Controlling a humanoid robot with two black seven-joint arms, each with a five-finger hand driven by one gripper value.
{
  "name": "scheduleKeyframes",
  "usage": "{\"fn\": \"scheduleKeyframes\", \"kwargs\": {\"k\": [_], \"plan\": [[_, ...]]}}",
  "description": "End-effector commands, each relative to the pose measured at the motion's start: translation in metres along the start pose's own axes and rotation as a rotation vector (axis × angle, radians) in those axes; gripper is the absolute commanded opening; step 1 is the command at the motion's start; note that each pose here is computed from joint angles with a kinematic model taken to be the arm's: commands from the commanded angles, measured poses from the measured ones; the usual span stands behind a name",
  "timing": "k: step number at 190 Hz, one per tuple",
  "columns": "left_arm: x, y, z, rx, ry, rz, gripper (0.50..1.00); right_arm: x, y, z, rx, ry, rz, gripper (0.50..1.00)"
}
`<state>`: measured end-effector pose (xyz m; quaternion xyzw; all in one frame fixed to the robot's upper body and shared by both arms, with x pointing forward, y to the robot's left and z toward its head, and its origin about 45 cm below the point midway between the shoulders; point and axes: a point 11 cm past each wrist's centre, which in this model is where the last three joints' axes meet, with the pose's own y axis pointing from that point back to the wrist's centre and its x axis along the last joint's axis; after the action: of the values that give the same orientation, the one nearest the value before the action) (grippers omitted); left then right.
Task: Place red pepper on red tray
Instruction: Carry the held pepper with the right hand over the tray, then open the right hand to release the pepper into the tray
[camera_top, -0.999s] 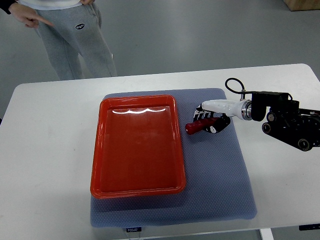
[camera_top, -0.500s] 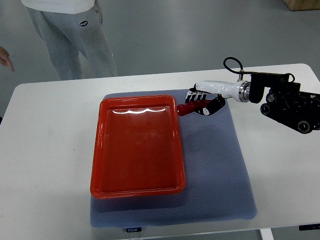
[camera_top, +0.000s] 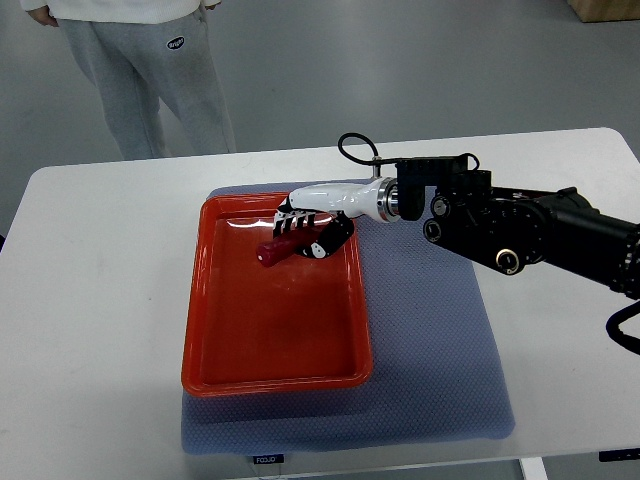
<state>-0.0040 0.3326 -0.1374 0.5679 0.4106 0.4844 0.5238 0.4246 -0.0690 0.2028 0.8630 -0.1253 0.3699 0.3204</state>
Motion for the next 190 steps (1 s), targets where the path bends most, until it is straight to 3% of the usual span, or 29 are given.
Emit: {"fn": "scheduleKeyframes", "kwargs": {"k": [1, 35, 54, 59, 67, 92, 136, 190], "plan": [[0.0, 0.0, 0.0, 0.001, 0.0, 0.0, 1.0, -0.01, -0.011, -0.004, -0.005, 0.006, -0.026, 0.5], [0.0, 0.0, 0.0, 0.001, 0.0, 0.0, 1.0, -0.019, -0.019, -0.01, 0.006, -0.001, -0.038, 0.5], [0.0, 0.0, 0.0, 0.001, 0.0, 0.0, 1.0, -0.018, -0.017, -0.007, 0.002, -0.004, -0.035, 0.635], [0.0, 0.0, 0.0, 0.001, 0.0, 0.0, 1.0, -0.017, -0.015, -0.005, -0.002, -0.003, -0.032, 0.719], [0.0, 0.0, 0.0, 0.001, 0.0, 0.0, 1.0, -0.016, -0.014, -0.003, -0.006, -0.008, -0.026, 0.801], [0.0, 0.0, 0.001, -0.001, 0.0, 0.0, 1.0, -0.012, -0.012, -0.001, -0.005, -0.015, -0.01, 0.887], [0.0, 0.0, 0.0, 0.001, -0.001, 0.0, 1.0, 0.005, 0.001, 0.009, -0.008, -0.104, 0.04, 0.901], [0.0, 0.0, 0.0, 0.001, 0.0, 0.0, 1.0, 0.045, 0.036, 0.027, 0.11, -0.602, 0.169, 0.903]]}}
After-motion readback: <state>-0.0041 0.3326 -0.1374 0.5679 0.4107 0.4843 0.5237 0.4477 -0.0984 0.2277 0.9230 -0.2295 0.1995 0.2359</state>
